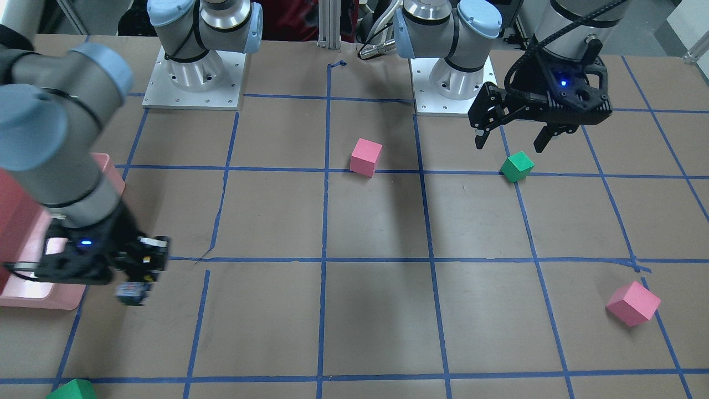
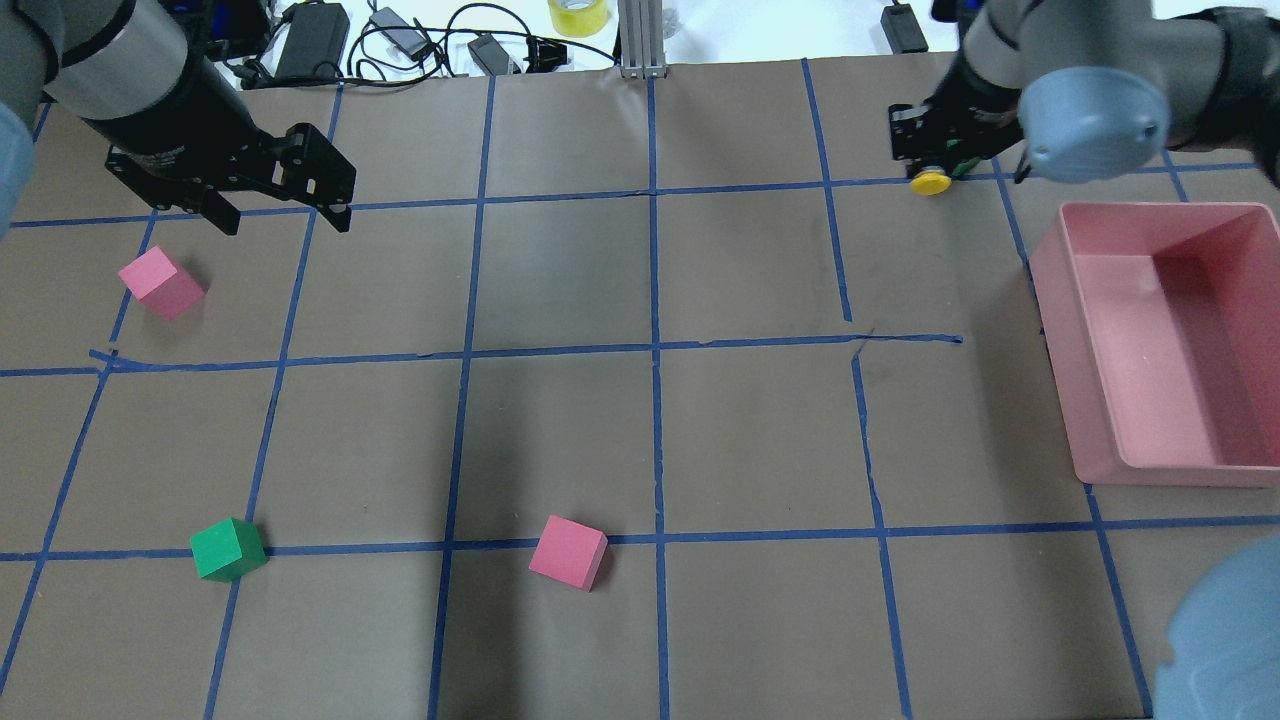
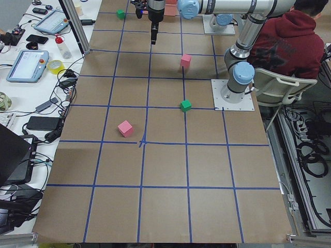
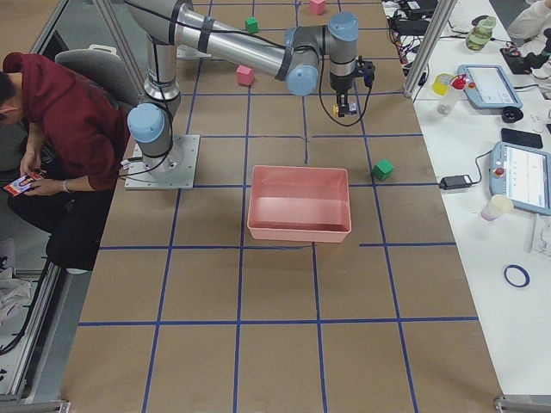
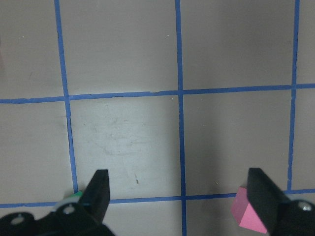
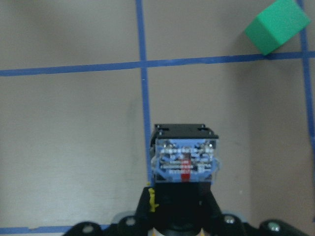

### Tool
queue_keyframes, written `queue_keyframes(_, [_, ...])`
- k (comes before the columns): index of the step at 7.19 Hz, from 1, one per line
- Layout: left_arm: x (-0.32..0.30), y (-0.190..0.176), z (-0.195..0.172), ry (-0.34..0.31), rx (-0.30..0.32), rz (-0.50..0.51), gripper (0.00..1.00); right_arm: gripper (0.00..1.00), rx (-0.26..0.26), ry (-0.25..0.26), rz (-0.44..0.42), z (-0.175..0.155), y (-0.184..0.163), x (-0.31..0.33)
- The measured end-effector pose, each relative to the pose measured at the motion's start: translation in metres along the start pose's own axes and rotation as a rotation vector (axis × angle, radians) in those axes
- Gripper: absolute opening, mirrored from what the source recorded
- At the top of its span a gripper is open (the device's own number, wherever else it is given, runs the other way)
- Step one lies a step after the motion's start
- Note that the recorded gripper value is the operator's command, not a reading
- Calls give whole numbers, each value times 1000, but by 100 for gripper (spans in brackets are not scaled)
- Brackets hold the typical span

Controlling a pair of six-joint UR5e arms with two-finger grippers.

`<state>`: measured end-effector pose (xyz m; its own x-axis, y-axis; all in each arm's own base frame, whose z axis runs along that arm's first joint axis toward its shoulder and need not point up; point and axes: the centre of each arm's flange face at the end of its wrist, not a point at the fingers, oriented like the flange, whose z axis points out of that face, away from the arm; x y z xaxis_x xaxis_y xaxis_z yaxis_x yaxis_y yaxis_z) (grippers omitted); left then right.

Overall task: Align button upright
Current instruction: 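Lift the button out of the bin with the right gripper, then carry the button to the table center and lower it with the right gripper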

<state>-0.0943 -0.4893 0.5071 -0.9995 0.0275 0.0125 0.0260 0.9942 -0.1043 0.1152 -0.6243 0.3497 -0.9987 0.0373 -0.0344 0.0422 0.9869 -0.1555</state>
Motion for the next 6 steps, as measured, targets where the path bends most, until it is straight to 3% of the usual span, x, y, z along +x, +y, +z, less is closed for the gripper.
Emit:
queue_keyframes(4, [0, 0, 0, 0, 1, -1, 100, 0, -127, -113, -58, 97, 25, -123])
queue_keyframes(6, [0, 0, 0, 0, 1, -1, 100, 0, -147, -130, -66, 115, 45, -176])
